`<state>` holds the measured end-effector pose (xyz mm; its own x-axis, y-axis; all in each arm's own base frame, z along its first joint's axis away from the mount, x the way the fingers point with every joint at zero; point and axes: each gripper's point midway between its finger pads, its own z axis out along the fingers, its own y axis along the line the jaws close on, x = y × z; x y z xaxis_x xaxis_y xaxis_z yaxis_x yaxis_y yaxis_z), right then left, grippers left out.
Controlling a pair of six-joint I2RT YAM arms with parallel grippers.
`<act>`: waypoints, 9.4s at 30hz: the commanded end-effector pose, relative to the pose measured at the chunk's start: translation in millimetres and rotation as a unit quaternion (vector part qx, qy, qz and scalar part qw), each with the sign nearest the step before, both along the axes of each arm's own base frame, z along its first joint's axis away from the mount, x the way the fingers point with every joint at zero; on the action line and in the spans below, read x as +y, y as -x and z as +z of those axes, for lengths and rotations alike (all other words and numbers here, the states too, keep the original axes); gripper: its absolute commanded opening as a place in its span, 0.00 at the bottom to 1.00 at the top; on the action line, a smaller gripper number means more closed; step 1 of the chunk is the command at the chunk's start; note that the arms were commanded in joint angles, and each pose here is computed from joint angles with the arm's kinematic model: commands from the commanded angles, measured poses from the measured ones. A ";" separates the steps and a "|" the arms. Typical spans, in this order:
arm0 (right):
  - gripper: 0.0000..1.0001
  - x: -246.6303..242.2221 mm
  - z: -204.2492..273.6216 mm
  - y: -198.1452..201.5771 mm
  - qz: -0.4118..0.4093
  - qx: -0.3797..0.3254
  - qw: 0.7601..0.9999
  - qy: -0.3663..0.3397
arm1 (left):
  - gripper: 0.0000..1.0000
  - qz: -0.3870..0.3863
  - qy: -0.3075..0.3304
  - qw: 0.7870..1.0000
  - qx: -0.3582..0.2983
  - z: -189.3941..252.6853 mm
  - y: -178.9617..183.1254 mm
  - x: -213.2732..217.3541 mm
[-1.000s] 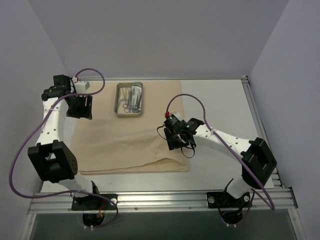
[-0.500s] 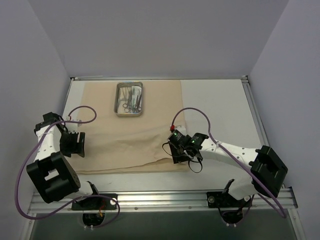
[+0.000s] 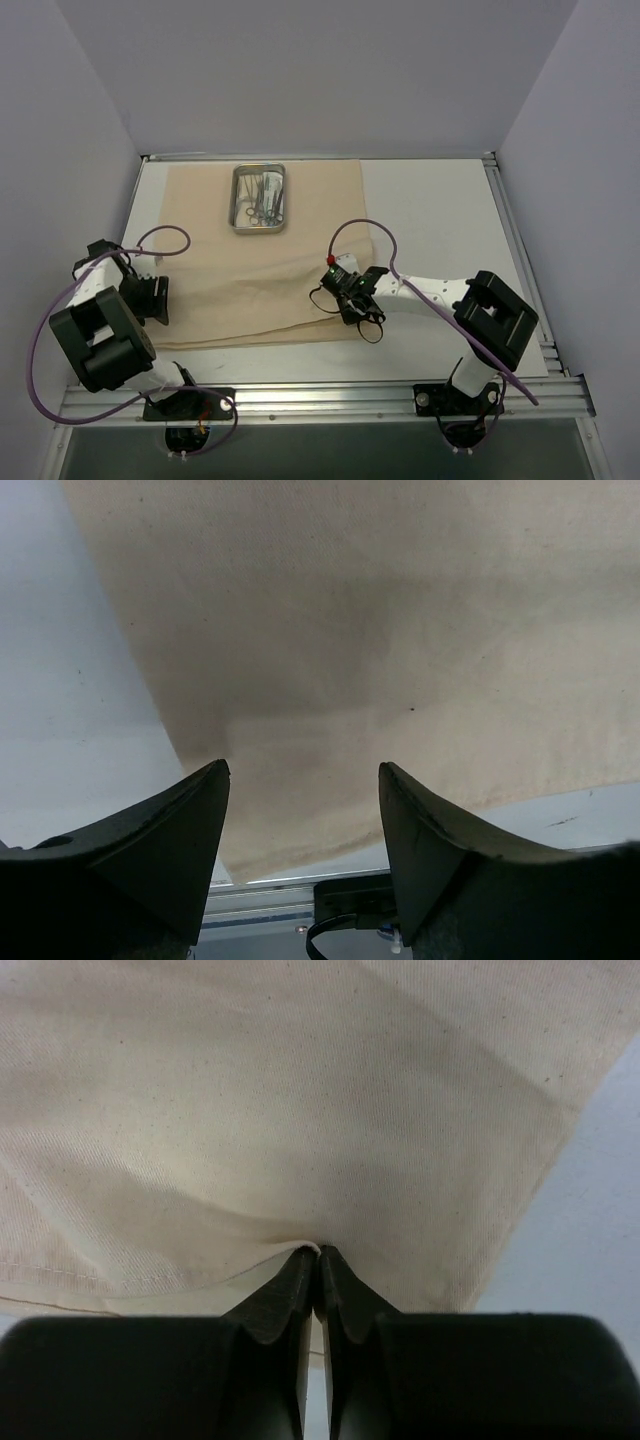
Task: Open and lay out the surgical kit
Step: Smooth out the surgical kit at the center of the board.
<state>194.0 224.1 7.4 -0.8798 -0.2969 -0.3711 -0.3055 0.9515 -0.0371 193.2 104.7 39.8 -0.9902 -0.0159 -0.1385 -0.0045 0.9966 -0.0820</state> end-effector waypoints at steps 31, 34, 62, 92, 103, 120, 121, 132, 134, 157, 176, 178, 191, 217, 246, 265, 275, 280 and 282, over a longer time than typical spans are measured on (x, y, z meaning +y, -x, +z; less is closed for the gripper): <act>0.00 -27.1 26.9 60.1 0.055 0.087 0.994 0.044 | 0.38 -0.052 -0.052 0.997 -0.009 13.1 -3.9 32.2; 0.01 -30.0 19.9 65.8 0.058 0.095 0.993 0.040 | 0.42 -0.058 -0.045 0.997 -0.015 22.0 -2.3 27.5; 0.58 -68.1 39.4 3.2 -0.179 -0.003 0.981 -0.077 | 0.40 -0.079 -0.065 0.993 0.064 -13.6 47.2 23.8; 0.00 -82.5 11.5 35.0 -0.199 0.050 0.977 -0.065 | 0.02 -0.132 -0.096 0.985 0.058 8.9 60.0 45.7; 0.14 -92.0 0.6 40.6 -0.206 0.052 0.976 -0.047 | 0.03 -0.147 -0.088 0.980 0.102 -10.2 69.4 50.0; 0.10 37.7 118.1 -135.9 -0.096 -0.146 0.961 -0.216 | 0.46 -0.155 -0.107 0.976 -0.107 90.2 -79.4 -34.9; 0.00 54.9 116.4 -143.7 -0.076 -0.133 0.958 -0.243 | 0.45 -0.176 -0.107 0.973 -0.108 84.0 -84.5 -52.7; 0.00 116.9 25.3 -229.7 -0.066 -0.090 0.952 -0.286 | 0.37 -0.314 -0.170 0.916 -0.181 29.3 -157.4 -183.8; 0.00 105.5 11.2 -229.8 -0.090 -0.082 0.953 -0.277 | 0.37 -0.334 -0.172 0.912 -0.163 12.1 -152.6 -187.9; 0.00 44.8 68.4 -237.7 -0.137 -0.160 0.949 -0.234 | 0.43 -0.426 -0.081 0.882 -0.182 52.6 -91.6 -222.7; 0.00 113.5 -7.5 -70.3 0.015 -0.007 0.975 -0.220 | 0.44 -0.139 -0.154 0.973 -0.098 -8.2 -156.3 -74.6; 0.00 86.3 -21.5 -53.0 -0.009 0.010 0.981 -0.194 | 0.44 -0.133 -0.158 0.975 -0.084 -22.9 -157.4 -68.9; 0.00 -49.0 2.6 36.0 -0.145 0.045 0.979 -0.135 | 0.44 -0.113 -0.162 0.976 -0.093 -26.5 -165.0 -47.3; 0.00 98.9 -23.2 -17.0 0.042 0.064 0.978 -0.192 | 0.48 -0.180 -0.138 0.974 -0.002 -22.6 -74.7 -52.5; 0.15 -42.5 62.8 -81.0 -0.126 -0.047 0.980 -0.148 | 0.64 -0.099 -0.114 0.988 -0.041 41.9 -30.7 25.8; 0.00 219.7 23.0 -91.1 0.174 -0.064 0.964 -0.190 | 0.62 -0.043 -0.115 0.992 0.031 -13.8 12.3 53.1; 0.00 223.7 -10.3 -91.2 0.169 -0.041 0.969 -0.173 | 0.63 -0.203 -0.036 0.967 -0.149 72.3 -37.4 -46.9; 0.00 230.8 21.3 -101.8 0.171 -0.053 0.961 -0.210 | 0.62 -0.371 0.022 0.907 -0.196 81.8 -40.4 -152.6; 0.00 228.5 28.2 -109.6 0.170 -0.056 0.960 -0.216 | 0.62 -0.458 0.029 0.864 -0.206 77.6 -30.3 -191.2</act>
<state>289.0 460.0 15.6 -0.7063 -0.3712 -0.6027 -0.6247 0.7273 0.2842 244.6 -41.3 122.7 -0.5758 0.6636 -0.4776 0.7067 0.6977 0.1175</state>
